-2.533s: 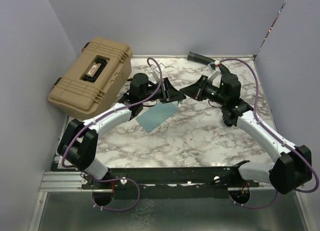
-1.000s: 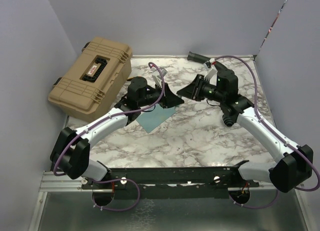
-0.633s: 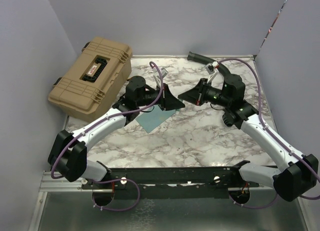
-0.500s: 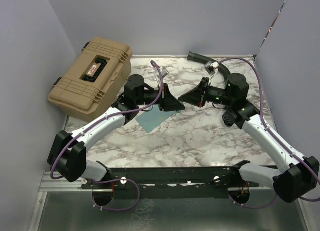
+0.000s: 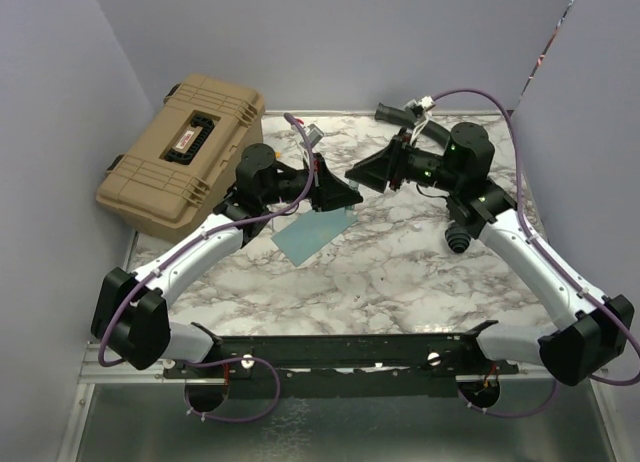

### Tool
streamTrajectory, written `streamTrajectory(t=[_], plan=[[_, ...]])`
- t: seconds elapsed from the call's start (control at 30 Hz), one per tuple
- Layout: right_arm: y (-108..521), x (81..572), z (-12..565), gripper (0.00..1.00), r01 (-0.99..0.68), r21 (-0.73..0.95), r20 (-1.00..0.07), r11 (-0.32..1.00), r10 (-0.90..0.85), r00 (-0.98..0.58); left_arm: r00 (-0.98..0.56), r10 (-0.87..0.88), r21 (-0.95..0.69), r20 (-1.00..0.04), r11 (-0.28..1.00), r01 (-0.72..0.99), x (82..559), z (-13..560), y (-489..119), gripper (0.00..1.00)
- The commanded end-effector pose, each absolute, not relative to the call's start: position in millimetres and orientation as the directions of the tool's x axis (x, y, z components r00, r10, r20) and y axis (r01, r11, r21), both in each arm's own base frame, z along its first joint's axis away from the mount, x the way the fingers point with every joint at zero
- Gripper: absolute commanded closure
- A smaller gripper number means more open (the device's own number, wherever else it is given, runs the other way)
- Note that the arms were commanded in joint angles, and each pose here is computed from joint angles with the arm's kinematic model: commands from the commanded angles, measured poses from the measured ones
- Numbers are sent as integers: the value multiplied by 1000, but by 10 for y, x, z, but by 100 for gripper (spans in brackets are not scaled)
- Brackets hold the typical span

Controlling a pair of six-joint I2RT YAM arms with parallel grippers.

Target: Place the letter into the envelope and seal it

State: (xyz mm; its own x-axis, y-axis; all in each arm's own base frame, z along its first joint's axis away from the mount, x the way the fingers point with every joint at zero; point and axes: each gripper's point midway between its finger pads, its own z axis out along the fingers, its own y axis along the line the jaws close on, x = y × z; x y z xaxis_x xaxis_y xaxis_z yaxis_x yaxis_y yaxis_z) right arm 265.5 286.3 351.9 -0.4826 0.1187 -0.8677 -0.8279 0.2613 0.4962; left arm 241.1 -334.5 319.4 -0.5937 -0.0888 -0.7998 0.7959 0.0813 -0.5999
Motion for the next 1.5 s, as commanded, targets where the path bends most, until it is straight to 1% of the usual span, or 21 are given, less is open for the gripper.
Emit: streamTrajectory(t=[0.0, 0.17, 0.27, 0.47, 0.6, 0.7, 0.8, 0.83, 0.9, 0.93, 1.0, 1.1, 1.13, 1.23, 1.33, 1.47], plan=[[2567, 3163, 3622, 47, -518, 619, -778, 591, 370, -508, -486, -177, -517, -856, 314, 797, 2814, 3136, -3230, 100], [2624, 3170, 3530, 46, -435, 689, -713, 580, 436, -549, -451, -176, -482, -875, 402, 779, 2977, 3017, -3190, 100], [2706, 3231, 3391, 46, -380, 657, -723, 651, 402, -562, -447, -166, -474, -879, 417, 776, 3012, 2993, -3193, 100], [2939, 3231, 3201, 48, -358, 629, -718, 690, 339, -608, -440, -148, -459, -886, 421, 782, 3000, 2995, -3189, 100], [3050, 3194, 3115, 60, -368, 623, -711, 690, 303, -634, -436, -139, -451, -889, 427, 784, 2990, 3007, -3174, 100], [3088, 3149, 3020, 67, -370, 615, -702, 696, 269, -660, -432, -144, -450, -890, 423, 787, 2974, 3053, -3166, 100], [3128, 3059, 2961, 76, -391, 622, -692, 678, 243, -680, -432, -152, -454, -889, 420, 786, 2957, 3098, -3161, 100], [3140, 3026, 2942, 80, -403, 624, -691, 670, 231, -685, -436, -155, -458, -887, 422, 782, 2960, 3108, -3158, 100], [3164, 2963, 2926, 92, -444, 618, -700, 649, 198, -686, -447, -155, -468, -881, 416, 780, 2945, 3130, -3163, 100], [3181, 2909, 2960, 99, -480, 615, -714, 626, 182, -676, -452, -150, -472, -879, 408, 781, 2926, 3142, -3167, 100], [3207, 2805, 3060, 99, -582, 580, -766, 571, 137, -629, -469, -129, -482, -873, 363, 797, 2824, 3174, -3194, 100], [3192, 2666, 3292, 99, -745, 479, -857, 464, 62, -512, -493, -83, -496, -866, 274, 824, 2648, 3238, -3234, 100], [3172, 2616, 3375, 99, -799, 442, -883, 408, 41, -468, -502, -70, -503, -862, 243, 830, 2589, 3252, -3241, 100], [3128, 2328, 3619, 99, -932, 318, -947, 173, 9, -322, -478, -48, -480, -877, 144, 866, 2368, 3381, -3231, 100], [3085, 2045, 3722, 99, -967, 252, -968, -43, -29, -251, -410, -55, -413, -911, 73, 908, 2197, 3545, -3186, 100], [3067, 1810, 3815, 99, -947, 209, -978, -243, -59, -201, -324, -72, -321, -943, -45, 946, 1953, 3728, -3143, 100]])
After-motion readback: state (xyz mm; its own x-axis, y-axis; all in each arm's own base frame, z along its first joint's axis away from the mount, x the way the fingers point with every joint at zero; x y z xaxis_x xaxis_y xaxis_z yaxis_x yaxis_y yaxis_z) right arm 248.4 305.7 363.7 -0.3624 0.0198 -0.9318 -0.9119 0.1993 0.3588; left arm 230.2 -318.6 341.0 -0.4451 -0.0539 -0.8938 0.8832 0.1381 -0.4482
